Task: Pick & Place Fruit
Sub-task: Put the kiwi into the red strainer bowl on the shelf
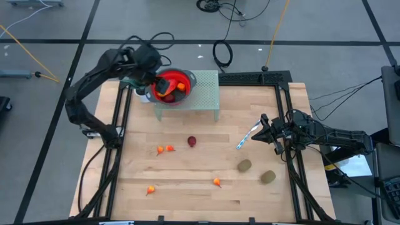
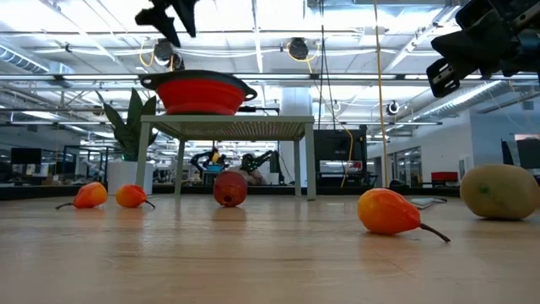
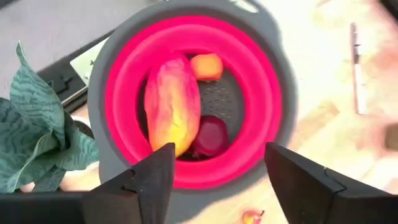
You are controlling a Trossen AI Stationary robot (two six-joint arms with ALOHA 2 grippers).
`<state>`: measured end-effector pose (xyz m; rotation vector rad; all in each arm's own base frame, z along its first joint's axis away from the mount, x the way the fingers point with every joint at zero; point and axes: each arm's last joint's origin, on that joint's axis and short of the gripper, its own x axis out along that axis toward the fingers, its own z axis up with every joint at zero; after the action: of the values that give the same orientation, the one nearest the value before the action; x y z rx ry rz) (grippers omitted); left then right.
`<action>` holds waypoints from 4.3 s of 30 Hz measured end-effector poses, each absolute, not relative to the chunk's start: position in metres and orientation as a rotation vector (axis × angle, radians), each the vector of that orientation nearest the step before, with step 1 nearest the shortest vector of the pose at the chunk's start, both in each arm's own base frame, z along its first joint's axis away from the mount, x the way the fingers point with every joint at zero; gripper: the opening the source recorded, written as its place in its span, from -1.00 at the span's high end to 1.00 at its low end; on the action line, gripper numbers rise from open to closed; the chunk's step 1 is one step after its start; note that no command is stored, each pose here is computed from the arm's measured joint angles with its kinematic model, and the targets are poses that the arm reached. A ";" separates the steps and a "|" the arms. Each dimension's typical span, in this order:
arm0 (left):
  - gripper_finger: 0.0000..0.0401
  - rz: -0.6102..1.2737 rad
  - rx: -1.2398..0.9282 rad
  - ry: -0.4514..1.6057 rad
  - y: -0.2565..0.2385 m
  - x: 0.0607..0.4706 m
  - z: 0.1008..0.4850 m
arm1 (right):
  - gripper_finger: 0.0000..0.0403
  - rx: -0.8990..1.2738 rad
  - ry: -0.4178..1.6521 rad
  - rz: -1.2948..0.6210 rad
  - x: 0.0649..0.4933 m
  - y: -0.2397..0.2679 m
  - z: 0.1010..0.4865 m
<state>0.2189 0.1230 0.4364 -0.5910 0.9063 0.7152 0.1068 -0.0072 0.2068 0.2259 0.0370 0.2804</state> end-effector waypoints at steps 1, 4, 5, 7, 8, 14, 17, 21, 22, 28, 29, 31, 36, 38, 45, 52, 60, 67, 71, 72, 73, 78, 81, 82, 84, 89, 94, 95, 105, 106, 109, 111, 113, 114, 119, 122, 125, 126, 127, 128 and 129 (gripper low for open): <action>-0.15 0.704 -0.577 0.900 0.117 0.218 0.439 | 1.00 0.225 0.037 0.280 0.107 -0.007 0.207; -0.01 0.709 -0.522 0.882 0.101 0.218 0.444 | 1.00 0.225 0.037 0.280 0.107 -0.007 0.207; 0.04 0.714 -0.495 0.878 0.096 0.218 0.445 | 1.00 0.225 0.037 0.280 0.107 -0.007 0.207; 0.15 0.719 -0.458 0.868 0.086 0.219 0.447 | 1.00 0.224 0.036 0.280 0.107 -0.007 0.207; 0.20 0.716 -0.449 0.863 0.081 0.220 0.448 | 1.00 0.224 0.036 0.280 0.107 -0.007 0.207; 0.52 0.643 -0.438 0.852 0.054 0.224 0.451 | 1.00 0.223 0.034 0.281 0.107 -0.007 0.207; 0.65 0.617 -0.425 0.851 0.041 0.227 0.450 | 1.00 0.222 0.032 0.281 0.107 -0.007 0.207; 0.82 0.607 -0.380 0.837 0.022 0.229 0.451 | 1.00 0.222 0.032 0.281 0.107 -0.007 0.207; 0.86 0.608 -0.365 0.831 0.017 0.229 0.451 | 1.00 0.222 0.032 0.281 0.107 -0.007 0.207; 0.96 0.615 -0.314 0.782 -0.010 0.229 0.452 | 1.00 0.222 0.032 0.281 0.107 -0.007 0.207; 0.94 0.604 -0.312 0.780 -0.015 0.229 0.452 | 1.00 0.222 0.032 0.281 0.107 -0.007 0.207; 0.93 0.588 -0.313 0.774 -0.023 0.228 0.452 | 1.00 0.222 0.032 0.281 0.107 -0.007 0.207; 0.97 0.576 -0.293 0.774 -0.040 0.234 0.438 | 1.00 0.221 0.030 0.281 0.107 -0.007 0.207; 0.99 0.562 -0.296 0.780 -0.046 0.233 0.432 | 1.00 0.221 0.029 0.281 0.107 -0.007 0.208; 0.99 0.502 -0.323 0.760 -0.059 0.241 0.410 | 1.00 0.215 -0.002 0.287 0.107 -0.007 0.211; 0.96 0.399 -0.333 0.728 -0.069 0.251 0.390 | 1.00 0.193 -0.073 0.295 0.106 -0.007 0.218; 0.97 0.300 -0.350 0.703 -0.077 0.257 0.359 | 1.00 0.215 -0.059 0.298 0.108 -0.007 0.217; 0.96 0.226 -0.371 0.627 -0.079 0.255 0.331 | 1.00 0.220 -0.045 0.296 0.109 -0.007 0.215; 0.98 0.192 -0.390 0.600 -0.079 0.250 0.313 | 1.00 0.221 -0.041 0.295 0.110 -0.007 0.215; 0.99 0.189 -0.395 0.590 -0.078 0.247 0.310 | 1.00 0.221 -0.041 0.295 0.110 -0.007 0.215; 0.99 0.186 -0.399 0.583 -0.077 0.244 0.306 | 1.00 0.221 -0.040 0.295 0.110 -0.007 0.215; 0.96 0.156 -0.421 0.517 -0.073 0.232 0.291 | 1.00 0.222 -0.039 0.294 0.110 -0.008 0.215; 0.99 0.133 -0.437 0.483 -0.070 0.223 0.283 | 1.00 0.222 -0.038 0.294 0.110 -0.008 0.215; 0.99 0.126 -0.442 0.471 -0.069 0.220 0.279 | 1.00 0.222 -0.038 0.293 0.110 -0.008 0.215; 0.97 0.111 -0.438 0.461 -0.067 0.213 0.272 | 1.00 0.222 -0.038 0.293 0.110 -0.008 0.215; 0.99 0.078 -0.439 0.389 -0.063 0.198 0.263 | 1.00 0.222 -0.038 0.294 0.110 -0.008 0.215; 0.96 0.065 -0.449 0.348 -0.057 0.183 0.252 | 1.00 0.221 -0.041 0.295 0.111 -0.008 0.215; 0.96 0.064 -0.450 0.344 -0.056 0.179 0.249 | 1.00 0.221 -0.040 0.295 0.111 -0.008 0.215; 0.97 0.052 -0.450 0.310 -0.046 0.151 0.229 | 1.00 0.182 -0.055 0.290 0.112 -0.008 0.216; 0.99 0.050 -0.441 0.307 -0.045 0.149 0.228 | 1.00 0.181 -0.058 0.289 0.112 -0.008 0.216; 0.98 0.040 -0.419 0.296 -0.043 0.143 0.224 | 1.00 0.179 -0.062 0.287 0.112 -0.008 0.217; 0.96 0.018 -0.413 0.293 -0.042 0.140 0.221 | 1.00 0.180 -0.065 0.272 0.112 -0.008 0.217; 0.97 -0.002 -0.402 0.291 -0.041 0.136 0.218 | 1.00 0.180 -0.066 0.261 0.112 -0.009 0.217; 0.98 -0.012 -0.396 0.288 -0.041 0.135 0.218 | 1.00 0.180 -0.066 0.261 0.112 -0.009 0.217; 0.96 -0.032 -0.352 0.258 -0.039 0.129 0.217 | 1.00 0.189 -0.066 0.262 0.112 -0.009 0.217; 0.98 -0.039 -0.331 0.244 -0.038 0.125 0.214 | 1.00 0.188 -0.073 0.263 0.112 -0.009 0.218; 0.99 -0.041 -0.330 0.233 -0.036 0.122 0.211 | 1.00 0.187 -0.084 0.242 0.112 -0.009 0.218; 0.97 -0.042 -0.331 0.228 -0.036 0.121 0.210 | 1.00 0.188 -0.086 0.237 0.112 -0.009 0.219; 0.96 -0.044 -0.327 0.224 -0.036 0.120 0.209 | 1.00 0.187 -0.091 0.231 0.112 -0.010 0.219; 0.95 -0.045 -0.323 0.220 -0.035 0.119 0.209 | 1.00 0.187 -0.094 0.220 0.112 -0.010 0.219; 0.96 -0.046 -0.317 0.218 -0.035 0.118 0.207 | 1.00 0.188 -0.097 0.218 0.112 -0.010 0.219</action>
<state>0.1182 -0.0351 0.2075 -0.3167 0.2185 -0.0461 0.1121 -0.0100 0.2194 0.1882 -0.0966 0.2176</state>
